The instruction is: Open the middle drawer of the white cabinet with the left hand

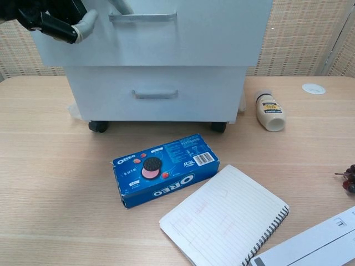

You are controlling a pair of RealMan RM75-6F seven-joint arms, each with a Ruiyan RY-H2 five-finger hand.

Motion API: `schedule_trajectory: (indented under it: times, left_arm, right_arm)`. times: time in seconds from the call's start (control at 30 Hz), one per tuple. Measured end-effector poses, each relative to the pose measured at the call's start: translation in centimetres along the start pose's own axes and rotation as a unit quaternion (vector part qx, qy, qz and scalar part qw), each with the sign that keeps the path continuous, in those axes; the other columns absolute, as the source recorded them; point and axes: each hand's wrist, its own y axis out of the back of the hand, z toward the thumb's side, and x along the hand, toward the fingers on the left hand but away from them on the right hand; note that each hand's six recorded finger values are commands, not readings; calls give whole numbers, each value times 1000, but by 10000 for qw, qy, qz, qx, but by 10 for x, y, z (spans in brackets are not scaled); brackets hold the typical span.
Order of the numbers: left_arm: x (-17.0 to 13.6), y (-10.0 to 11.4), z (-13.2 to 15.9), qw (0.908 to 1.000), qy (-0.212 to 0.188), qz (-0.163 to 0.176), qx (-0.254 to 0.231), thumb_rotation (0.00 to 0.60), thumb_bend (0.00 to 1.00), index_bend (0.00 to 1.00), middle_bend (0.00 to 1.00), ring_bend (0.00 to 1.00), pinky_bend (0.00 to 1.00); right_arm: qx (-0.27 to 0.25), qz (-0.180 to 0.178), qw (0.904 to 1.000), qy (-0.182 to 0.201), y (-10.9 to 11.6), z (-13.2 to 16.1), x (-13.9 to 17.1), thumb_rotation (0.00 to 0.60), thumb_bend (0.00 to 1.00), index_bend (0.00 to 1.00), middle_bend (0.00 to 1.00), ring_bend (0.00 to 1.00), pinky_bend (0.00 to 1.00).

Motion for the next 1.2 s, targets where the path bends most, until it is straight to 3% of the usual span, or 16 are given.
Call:
schedule_trajectory:
  times: [1.2]
  left_arm:
    - [-40, -1, 30, 9982, -464, -368, -68, 600, 685, 275, 896, 940, 1000]
  right_arm:
    - [2, -10, 10000, -20, 0, 0, 2, 600, 346, 178, 301, 161, 201]
